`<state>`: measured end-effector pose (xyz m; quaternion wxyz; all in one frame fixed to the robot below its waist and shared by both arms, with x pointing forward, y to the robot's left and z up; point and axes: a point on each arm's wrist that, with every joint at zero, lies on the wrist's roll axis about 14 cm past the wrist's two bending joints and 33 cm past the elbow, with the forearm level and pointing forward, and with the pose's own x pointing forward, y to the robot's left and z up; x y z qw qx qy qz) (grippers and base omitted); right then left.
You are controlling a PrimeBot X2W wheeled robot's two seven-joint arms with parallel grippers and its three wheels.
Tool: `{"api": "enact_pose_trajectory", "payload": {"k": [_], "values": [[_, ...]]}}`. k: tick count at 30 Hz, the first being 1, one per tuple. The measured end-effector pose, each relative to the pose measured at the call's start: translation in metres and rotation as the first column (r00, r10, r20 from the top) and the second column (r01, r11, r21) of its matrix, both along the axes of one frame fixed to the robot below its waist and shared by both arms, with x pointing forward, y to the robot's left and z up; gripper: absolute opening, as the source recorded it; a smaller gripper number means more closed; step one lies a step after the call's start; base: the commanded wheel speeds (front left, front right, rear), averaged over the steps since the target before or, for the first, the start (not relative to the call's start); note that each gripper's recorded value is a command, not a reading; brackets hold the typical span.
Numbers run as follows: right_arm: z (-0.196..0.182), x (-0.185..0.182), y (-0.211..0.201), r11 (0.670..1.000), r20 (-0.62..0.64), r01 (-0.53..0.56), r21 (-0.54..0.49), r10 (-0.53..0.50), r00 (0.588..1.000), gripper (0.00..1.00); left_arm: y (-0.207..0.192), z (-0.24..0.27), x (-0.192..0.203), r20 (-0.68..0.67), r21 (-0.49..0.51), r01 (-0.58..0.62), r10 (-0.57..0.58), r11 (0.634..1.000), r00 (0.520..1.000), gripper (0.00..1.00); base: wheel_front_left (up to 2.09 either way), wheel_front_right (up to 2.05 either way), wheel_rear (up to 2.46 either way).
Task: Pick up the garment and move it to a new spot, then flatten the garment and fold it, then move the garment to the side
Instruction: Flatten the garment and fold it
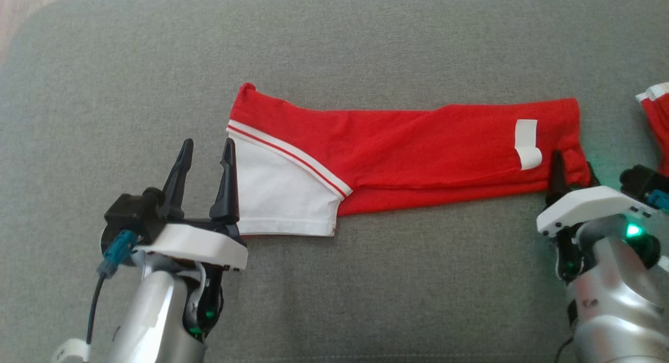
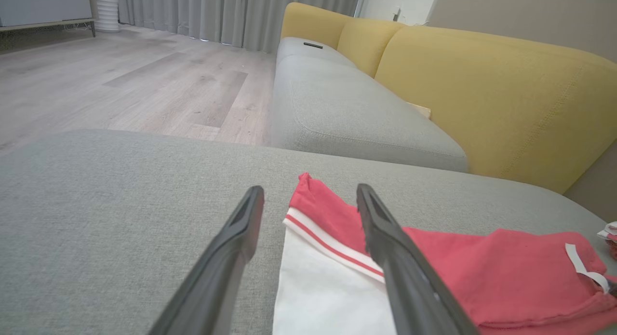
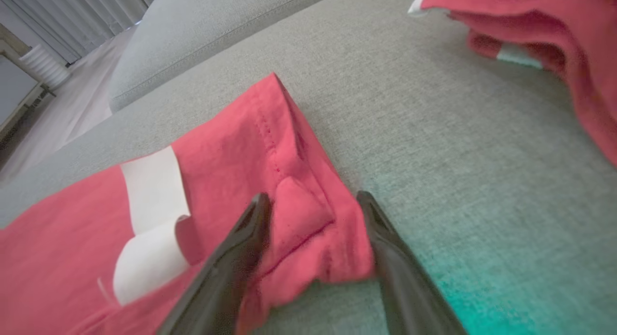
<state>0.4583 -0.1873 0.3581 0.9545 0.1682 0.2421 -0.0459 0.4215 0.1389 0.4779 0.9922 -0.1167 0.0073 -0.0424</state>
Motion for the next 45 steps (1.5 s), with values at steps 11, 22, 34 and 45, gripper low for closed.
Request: {"api": "enact_pose_trajectory", "payload": {"k": [11, 22, 34, 45], "values": [[0.018, -0.003, -0.031, 0.997, 0.077, 0.074, -0.033, -0.071, 0.994, 0.0, -0.007, 0.008, -0.001, 0.021, -0.005, 0.019, -0.019, 1.0, 1.0, 1.0, 0.0, 0.0, 0.0], [0.073, 0.011, -0.095, 0.979, 0.218, 0.179, -0.1, -0.154, 0.964, 0.0, -0.003, 0.021, -0.007, 0.049, -0.027, -0.001, 0.002, 1.0, 0.999, 1.0, 0.0, 0.0, 0.0], [0.145, 0.022, 0.074, 0.97, 0.382, -0.224, 0.09, 0.175, 0.908, 0.0, 0.006, 0.032, -0.028, 0.07, -0.039, -0.034, 0.036, 0.999, 0.997, 1.0, 0.0, 0.0, 0.0], [0.11, -0.032, 0.209, 0.802, 0.335, -0.536, 0.265, 0.445, 0.831, 0.0, 0.029, 0.03, -0.043, 0.061, -0.038, -0.101, 0.103, 0.994, 0.993, 1.0, 0.0, 0.0, 0.0]]}}
